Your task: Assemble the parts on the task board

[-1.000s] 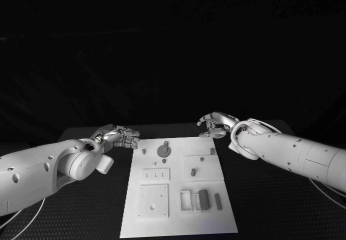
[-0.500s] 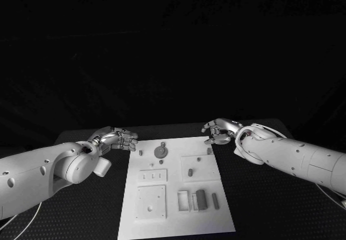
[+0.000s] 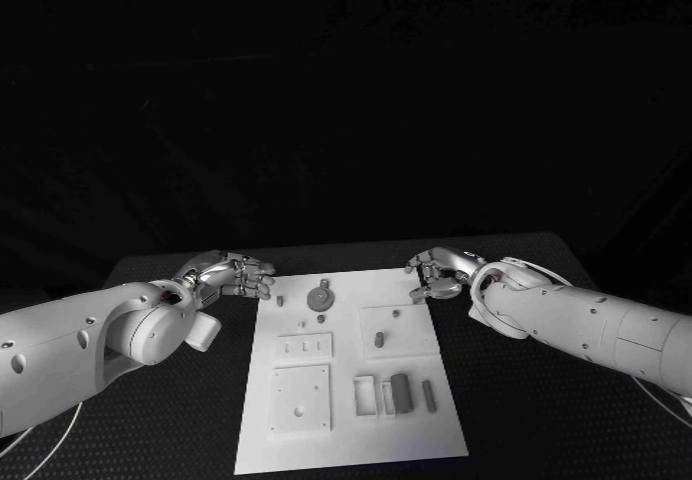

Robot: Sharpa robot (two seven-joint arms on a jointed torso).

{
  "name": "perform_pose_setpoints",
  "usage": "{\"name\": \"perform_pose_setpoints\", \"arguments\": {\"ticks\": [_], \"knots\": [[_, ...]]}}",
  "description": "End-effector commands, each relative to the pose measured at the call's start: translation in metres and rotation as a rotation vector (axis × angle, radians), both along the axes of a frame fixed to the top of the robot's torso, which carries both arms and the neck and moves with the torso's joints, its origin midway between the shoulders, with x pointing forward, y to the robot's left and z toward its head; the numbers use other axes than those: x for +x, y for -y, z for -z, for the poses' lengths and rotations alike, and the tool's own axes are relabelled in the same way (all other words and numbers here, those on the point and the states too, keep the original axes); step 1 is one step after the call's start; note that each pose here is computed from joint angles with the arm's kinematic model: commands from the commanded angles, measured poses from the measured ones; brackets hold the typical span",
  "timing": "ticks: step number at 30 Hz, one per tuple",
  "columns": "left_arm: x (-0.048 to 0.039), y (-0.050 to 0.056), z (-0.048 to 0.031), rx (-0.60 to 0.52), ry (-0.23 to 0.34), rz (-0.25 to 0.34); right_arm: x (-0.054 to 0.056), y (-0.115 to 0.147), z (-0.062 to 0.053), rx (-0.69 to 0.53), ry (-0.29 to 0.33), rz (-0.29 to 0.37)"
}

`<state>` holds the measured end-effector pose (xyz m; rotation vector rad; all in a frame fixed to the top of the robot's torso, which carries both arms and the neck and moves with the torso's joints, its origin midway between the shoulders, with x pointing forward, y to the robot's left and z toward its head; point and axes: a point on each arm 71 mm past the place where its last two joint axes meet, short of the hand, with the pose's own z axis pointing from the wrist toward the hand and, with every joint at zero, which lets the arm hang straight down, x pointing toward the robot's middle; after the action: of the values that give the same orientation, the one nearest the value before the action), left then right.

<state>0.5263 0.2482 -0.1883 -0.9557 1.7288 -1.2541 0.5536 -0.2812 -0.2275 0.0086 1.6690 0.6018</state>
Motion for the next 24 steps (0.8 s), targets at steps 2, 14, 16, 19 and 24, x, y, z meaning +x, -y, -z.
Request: {"name": "perform_pose_setpoints", "arguments": {"ticks": [2,14,16,19,24], "knots": [[-0.0007,0.001,-0.0008,-0.008,0.007,0.019,-0.004,0.0,0.003,0.006,-0.013,-0.006],[-0.0012,0.0,-0.0007,-0.008,0.005,0.019,-0.011,0.004,0.015,0.002,-0.049,-0.003],[-0.0013,-0.002,-0.0007,-0.007,0.004,0.016,-0.011,0.004,0.017,0.0,-0.049,-0.002],[-0.0013,-0.002,-0.0007,-0.007,0.005,0.016,-0.011,0.004,0.017,-0.002,-0.048,-0.002],[-0.0012,-0.001,-0.0007,-0.008,0.004,0.017,-0.011,0.003,0.018,-0.003,-0.054,-0.005]]}}
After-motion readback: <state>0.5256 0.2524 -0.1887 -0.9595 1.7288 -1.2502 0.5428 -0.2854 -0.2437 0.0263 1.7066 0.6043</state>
